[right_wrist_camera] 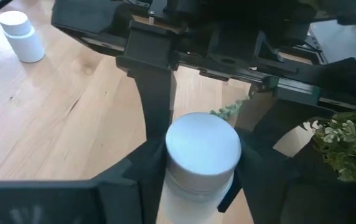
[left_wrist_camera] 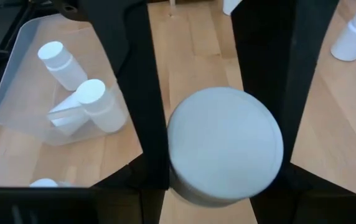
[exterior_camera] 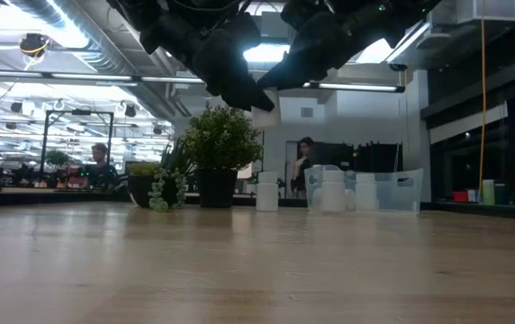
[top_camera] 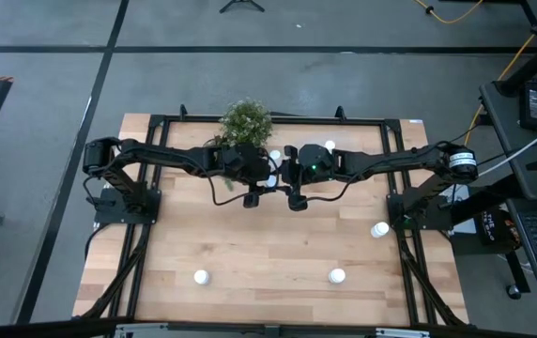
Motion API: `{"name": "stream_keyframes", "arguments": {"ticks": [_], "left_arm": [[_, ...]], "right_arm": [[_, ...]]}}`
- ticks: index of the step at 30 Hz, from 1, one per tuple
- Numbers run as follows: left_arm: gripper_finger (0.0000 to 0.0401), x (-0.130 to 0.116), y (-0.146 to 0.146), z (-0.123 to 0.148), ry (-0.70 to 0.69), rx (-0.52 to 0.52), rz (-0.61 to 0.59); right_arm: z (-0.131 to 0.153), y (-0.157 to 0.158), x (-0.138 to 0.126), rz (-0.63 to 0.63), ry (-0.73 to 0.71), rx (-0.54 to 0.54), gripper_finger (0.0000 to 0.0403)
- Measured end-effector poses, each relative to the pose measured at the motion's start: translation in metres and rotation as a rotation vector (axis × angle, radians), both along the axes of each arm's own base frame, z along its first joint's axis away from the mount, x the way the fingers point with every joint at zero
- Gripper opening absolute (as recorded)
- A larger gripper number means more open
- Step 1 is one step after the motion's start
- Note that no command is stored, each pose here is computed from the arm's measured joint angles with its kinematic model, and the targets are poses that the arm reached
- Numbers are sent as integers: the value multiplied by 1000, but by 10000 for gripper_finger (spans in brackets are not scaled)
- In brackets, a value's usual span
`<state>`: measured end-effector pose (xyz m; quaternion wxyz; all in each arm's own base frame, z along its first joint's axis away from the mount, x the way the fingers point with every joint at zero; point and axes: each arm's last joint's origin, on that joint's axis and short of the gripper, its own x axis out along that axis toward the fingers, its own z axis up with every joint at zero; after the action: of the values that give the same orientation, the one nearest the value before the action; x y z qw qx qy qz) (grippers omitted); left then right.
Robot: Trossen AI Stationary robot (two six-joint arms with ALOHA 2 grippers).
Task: Pick and place pill bottles into a basket
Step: Put the white pill bottle into the transparent bin
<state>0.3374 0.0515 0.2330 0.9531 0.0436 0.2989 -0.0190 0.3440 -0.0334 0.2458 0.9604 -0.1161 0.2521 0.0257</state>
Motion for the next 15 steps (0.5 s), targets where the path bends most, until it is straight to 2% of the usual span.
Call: {"name": "stream_keyframes", "arguments": {"ticks": [3, 10, 15], "left_arm": [[177, 0, -1, 0, 2, 16, -9], [210, 0, -5, -1, 15, 33, -23], [217, 0, -6, -1, 20, 42, -17]], "right_arm": [[0, 0, 0, 1, 1, -3, 151], [-1, 0, -1, 10, 15, -12, 150], [0, 0, -2, 18, 20, -33, 150]]}}
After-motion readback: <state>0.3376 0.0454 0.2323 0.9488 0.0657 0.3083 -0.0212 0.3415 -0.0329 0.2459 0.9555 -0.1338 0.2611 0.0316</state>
